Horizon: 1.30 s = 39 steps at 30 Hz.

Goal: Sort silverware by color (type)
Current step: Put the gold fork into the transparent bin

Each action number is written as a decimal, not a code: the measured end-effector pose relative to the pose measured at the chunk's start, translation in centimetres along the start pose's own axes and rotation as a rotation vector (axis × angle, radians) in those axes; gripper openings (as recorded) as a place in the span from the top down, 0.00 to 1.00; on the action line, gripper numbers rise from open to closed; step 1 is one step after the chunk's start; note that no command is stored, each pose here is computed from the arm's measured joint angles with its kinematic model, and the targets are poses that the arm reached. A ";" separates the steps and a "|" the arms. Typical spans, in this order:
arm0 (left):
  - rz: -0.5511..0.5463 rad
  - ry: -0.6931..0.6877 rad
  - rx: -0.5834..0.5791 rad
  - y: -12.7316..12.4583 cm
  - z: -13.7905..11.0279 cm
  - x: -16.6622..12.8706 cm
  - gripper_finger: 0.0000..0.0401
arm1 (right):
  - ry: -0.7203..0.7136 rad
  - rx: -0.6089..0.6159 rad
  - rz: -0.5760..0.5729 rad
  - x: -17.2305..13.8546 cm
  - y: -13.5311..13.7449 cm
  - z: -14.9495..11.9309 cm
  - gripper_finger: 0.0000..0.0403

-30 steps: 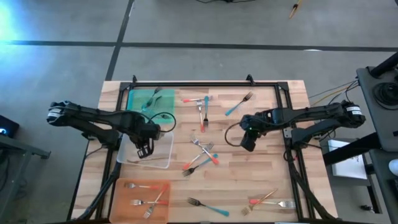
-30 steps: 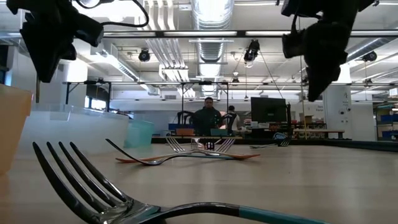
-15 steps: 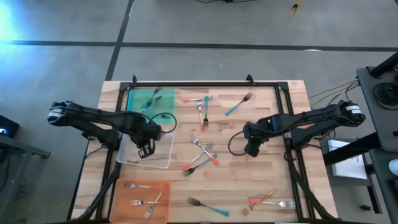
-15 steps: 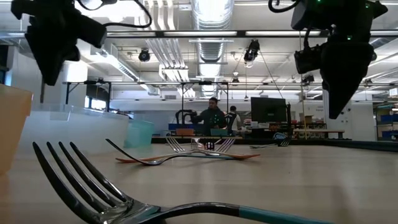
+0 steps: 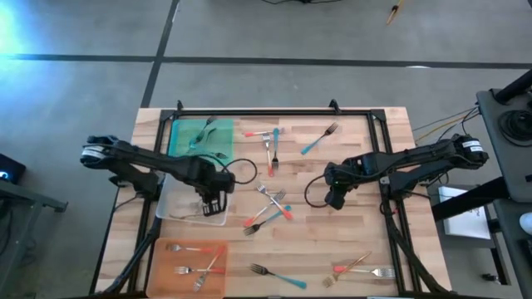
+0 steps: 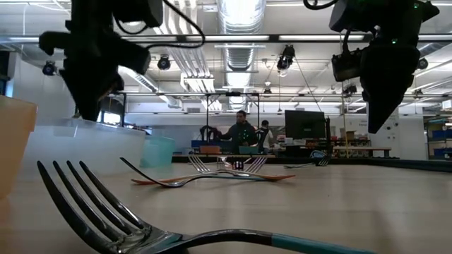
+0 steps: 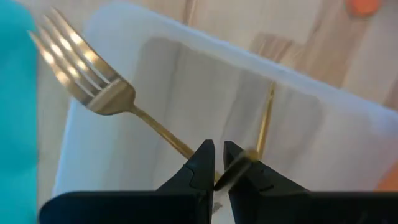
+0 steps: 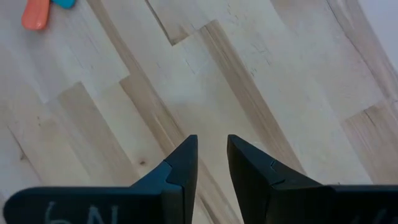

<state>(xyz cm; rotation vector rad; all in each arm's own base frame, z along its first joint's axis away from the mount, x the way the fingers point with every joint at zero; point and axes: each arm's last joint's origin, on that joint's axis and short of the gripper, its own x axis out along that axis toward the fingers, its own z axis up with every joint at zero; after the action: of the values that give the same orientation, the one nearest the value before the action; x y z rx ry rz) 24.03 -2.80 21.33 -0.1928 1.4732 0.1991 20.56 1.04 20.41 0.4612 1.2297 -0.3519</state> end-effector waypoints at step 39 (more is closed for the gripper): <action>-0.223 -0.447 0.116 -2.4 0.1 -3.3 0.71 | 0.210 0.074 0.286 -0.8 3.0 -1.5 0.80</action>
<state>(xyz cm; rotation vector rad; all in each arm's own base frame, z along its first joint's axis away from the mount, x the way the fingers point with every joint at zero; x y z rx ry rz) 24.38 -5.13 24.63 -0.2018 1.0061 -0.0255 20.57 4.35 21.23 0.7423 1.3355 -0.1064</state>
